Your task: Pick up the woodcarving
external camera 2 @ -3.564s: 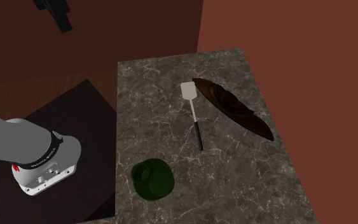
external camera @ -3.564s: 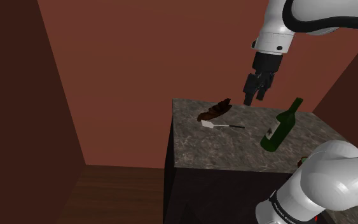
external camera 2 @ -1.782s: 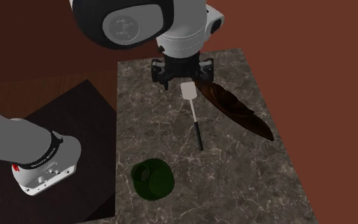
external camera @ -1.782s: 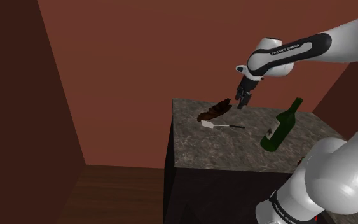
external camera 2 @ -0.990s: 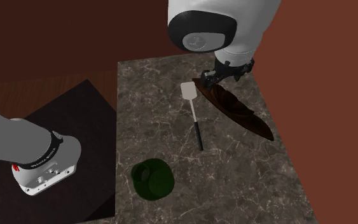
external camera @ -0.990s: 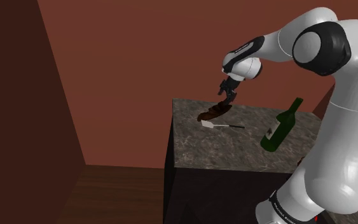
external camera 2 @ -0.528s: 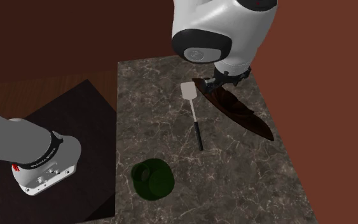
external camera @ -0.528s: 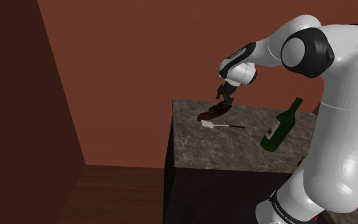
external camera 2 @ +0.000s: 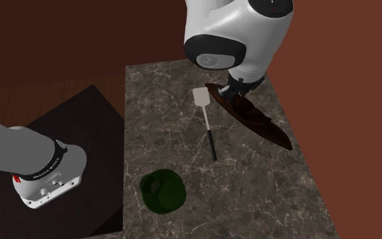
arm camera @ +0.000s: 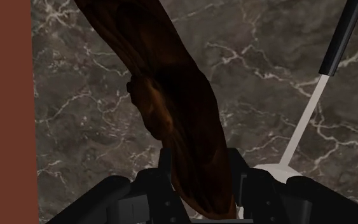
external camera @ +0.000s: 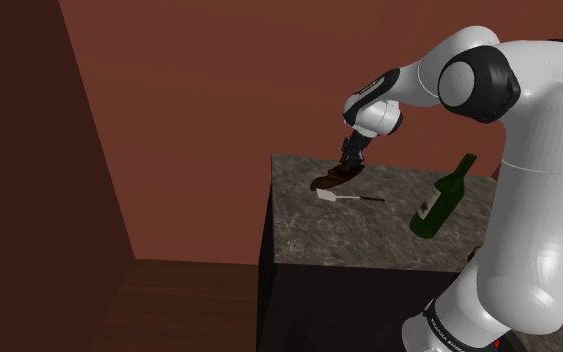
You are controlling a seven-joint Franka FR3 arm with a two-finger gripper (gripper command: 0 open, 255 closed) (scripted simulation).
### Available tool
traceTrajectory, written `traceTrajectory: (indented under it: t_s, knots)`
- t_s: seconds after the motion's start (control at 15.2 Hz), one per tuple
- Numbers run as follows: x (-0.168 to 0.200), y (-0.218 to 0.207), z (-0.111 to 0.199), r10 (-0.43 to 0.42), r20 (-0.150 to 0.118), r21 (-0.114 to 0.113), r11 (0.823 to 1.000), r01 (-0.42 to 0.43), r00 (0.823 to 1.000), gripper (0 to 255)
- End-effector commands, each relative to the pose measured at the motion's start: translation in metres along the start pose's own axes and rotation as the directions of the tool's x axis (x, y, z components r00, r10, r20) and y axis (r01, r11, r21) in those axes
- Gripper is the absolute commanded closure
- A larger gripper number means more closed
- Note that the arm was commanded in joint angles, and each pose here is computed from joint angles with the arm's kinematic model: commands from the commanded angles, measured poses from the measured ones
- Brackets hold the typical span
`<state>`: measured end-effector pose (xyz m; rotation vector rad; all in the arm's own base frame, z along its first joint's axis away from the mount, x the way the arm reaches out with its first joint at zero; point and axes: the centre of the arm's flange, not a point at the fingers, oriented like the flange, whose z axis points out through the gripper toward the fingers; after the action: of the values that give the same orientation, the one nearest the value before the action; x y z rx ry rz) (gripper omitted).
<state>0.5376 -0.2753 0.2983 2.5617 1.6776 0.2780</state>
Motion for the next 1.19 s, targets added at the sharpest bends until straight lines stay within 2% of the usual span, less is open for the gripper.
traceTrajectory:
  t_s: [0.0,0.2,1.12]
  knots:
    - [0.0,0.0,0.0,0.0,0.001,0.0,1.0,0.0,1.0,255]
    - [0.0,-0.001,0.0,0.0,0.001,0.0,1.0,0.0,1.0,255]
    - [0.008,0.011,-0.073,0.0,0.001,0.0,1.0,0.0,1.0,255]
